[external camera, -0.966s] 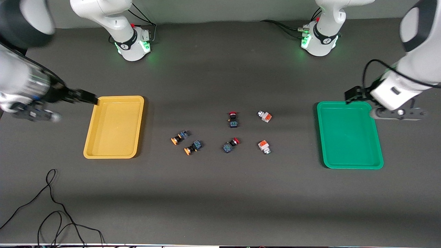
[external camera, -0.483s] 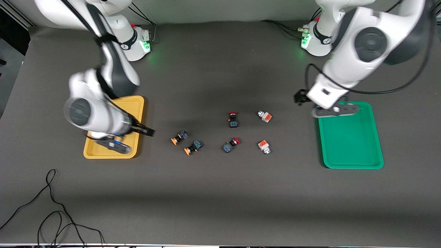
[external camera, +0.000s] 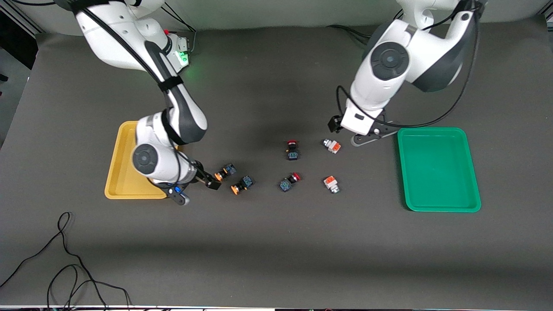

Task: Place green and yellow buttons in trays
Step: 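Reach the right gripper to a yellow button while the left gripper reaches a green button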

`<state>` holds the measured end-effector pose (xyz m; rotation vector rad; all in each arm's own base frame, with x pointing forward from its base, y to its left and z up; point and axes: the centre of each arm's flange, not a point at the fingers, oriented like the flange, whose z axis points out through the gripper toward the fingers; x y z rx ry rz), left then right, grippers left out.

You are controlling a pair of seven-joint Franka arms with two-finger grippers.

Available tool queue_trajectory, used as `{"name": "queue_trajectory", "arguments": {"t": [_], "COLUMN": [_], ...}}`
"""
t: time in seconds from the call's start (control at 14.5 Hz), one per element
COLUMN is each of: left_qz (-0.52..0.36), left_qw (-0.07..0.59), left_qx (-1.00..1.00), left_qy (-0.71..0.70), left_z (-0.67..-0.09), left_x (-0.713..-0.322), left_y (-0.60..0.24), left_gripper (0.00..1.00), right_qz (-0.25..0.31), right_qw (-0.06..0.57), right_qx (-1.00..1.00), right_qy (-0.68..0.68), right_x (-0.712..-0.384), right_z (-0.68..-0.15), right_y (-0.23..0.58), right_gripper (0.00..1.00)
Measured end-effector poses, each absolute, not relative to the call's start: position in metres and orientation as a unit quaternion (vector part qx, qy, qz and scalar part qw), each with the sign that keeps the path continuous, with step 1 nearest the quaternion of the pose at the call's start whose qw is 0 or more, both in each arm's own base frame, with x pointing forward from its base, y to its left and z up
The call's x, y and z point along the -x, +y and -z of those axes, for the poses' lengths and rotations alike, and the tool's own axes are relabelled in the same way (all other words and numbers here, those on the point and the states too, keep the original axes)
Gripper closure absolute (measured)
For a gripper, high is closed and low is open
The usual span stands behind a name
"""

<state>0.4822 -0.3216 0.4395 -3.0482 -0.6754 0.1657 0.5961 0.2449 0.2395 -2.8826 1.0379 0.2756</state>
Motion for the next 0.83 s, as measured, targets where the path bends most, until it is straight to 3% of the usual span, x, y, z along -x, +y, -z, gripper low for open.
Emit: {"name": "queue_trajectory", "arguments": {"t": [0.21, 0.41, 0.55, 0.83], "left_qz": [-0.051, -0.049, -0.046, -0.045], "left_qw": [0.002, -0.009, -0.019, -0.023], "left_qx": [0.956, 0.949, 0.939, 0.933], "left_qy": [-0.288, -0.311, -0.339, -0.356], "left_z": [-0.422, -0.387, -0.353, -0.285], "left_x": [-0.479, -0.482, -0.481, -0.463], "left_y": [-0.339, -0.339, -0.336, -0.326], "left_gripper": [0.0, 0.0, 0.0, 0.0], "right_qz": [-0.076, -0.084, -0.085, -0.09], "right_qw": [0.027, 0.032, 0.04, 0.053], "right_qx": [0.933, 0.927, 0.921, 0.914], "right_qy": [0.35, 0.365, 0.377, 0.392], "right_x": [-0.577, -0.567, -0.568, -0.567], "right_z": [-0.191, -0.174, -0.172, -0.172], "right_y": [0.249, 0.25, 0.25, 0.253], "right_gripper": [0.0, 0.0, 0.16, 0.63]}}
